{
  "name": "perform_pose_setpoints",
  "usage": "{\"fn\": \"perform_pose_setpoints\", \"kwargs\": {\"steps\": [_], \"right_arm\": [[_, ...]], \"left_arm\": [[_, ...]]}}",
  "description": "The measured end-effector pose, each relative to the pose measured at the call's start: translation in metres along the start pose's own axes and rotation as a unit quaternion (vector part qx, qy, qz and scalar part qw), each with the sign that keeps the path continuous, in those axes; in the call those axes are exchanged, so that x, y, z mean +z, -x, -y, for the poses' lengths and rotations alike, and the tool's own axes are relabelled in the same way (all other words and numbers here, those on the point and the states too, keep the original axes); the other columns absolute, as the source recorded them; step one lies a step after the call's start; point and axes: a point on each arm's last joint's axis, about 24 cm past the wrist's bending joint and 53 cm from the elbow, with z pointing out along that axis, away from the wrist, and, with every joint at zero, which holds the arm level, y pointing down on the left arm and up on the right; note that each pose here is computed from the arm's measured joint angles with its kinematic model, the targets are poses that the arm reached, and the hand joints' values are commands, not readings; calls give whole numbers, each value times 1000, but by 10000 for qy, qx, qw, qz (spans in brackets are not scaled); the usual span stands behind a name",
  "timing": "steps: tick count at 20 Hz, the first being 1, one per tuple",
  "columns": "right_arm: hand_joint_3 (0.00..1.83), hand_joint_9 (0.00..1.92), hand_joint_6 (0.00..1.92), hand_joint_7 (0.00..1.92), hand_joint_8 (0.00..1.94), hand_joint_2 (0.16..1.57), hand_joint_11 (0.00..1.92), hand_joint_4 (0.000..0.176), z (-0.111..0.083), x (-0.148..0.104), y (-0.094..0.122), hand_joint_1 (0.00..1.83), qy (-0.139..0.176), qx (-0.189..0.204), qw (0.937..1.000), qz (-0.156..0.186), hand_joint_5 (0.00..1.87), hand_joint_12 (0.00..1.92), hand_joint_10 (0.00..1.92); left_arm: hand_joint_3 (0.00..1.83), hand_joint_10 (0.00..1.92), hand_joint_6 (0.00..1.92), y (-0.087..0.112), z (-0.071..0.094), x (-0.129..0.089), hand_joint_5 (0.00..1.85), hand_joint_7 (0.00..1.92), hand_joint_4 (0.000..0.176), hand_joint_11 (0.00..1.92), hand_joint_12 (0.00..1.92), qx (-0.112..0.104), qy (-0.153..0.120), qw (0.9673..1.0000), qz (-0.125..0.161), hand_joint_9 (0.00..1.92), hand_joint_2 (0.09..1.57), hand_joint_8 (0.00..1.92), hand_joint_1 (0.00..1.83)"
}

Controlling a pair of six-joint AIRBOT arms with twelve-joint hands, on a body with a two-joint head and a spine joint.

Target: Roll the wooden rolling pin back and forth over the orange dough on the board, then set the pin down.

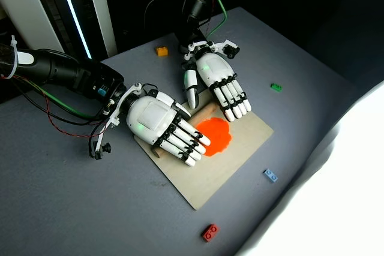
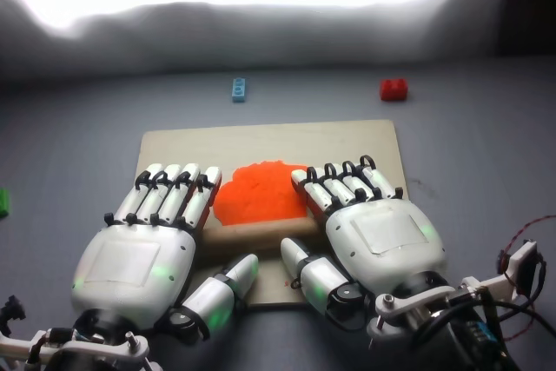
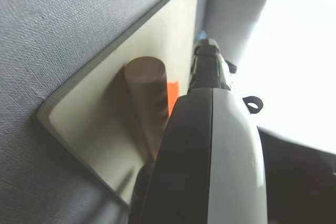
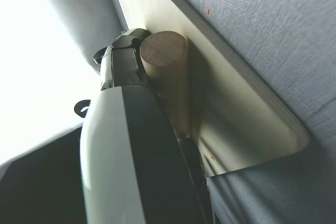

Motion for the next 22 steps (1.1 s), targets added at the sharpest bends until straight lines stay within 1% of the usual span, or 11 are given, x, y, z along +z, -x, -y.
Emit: {"fn": "perform_pose_setpoints", "kwargs": {"steps": [3,6,8,12,15,16,22], "right_arm": [[0,210,5,220,4,1473,0,0,-1,0,1,0,-1,12,10000,68,203,571,7],[0,210,5,221,3,1473,0,0,-2,1,2,0,-3,23,9998,209,203,572,6],[0,210,4,221,3,1473,0,0,-4,1,2,0,14,-9,9996,283,203,573,6],[0,211,4,221,3,1473,0,0,-3,3,6,0,13,-53,9993,371,204,574,6],[0,211,4,221,2,1472,0,0,-1,4,8,0,3,-78,9992,403,204,575,5],[0,227,6,239,6,1472,0,0,0,5,8,0,2,-86,9992,389,214,613,10],[0,235,9,255,10,1472,0,0,4,9,6,0,-8,-118,9993,352,224,622,10]], "left_arm": [[2,0,0,-1,0,2,0,0,0,0,0,-11,9,10000,4,0,1333,0,0],[2,0,0,-3,1,4,0,0,0,0,0,-8,-7,10000,-9,0,1333,0,0],[2,0,0,-3,-1,6,0,0,0,0,0,-8,13,10000,-8,0,1333,0,0],[2,0,0,-3,0,9,0,0,0,0,0,-1,2,10000,17,0,1333,0,0],[2,0,0,-3,2,12,0,0,0,0,0,28,-31,10000,44,0,1333,0,0],[2,0,0,-3,2,13,0,0,0,0,0,38,-34,10000,43,0,1334,0,0],[2,0,0,0,2,18,0,0,0,0,0,164,-43,9998,68,0,1335,0,0]]}}
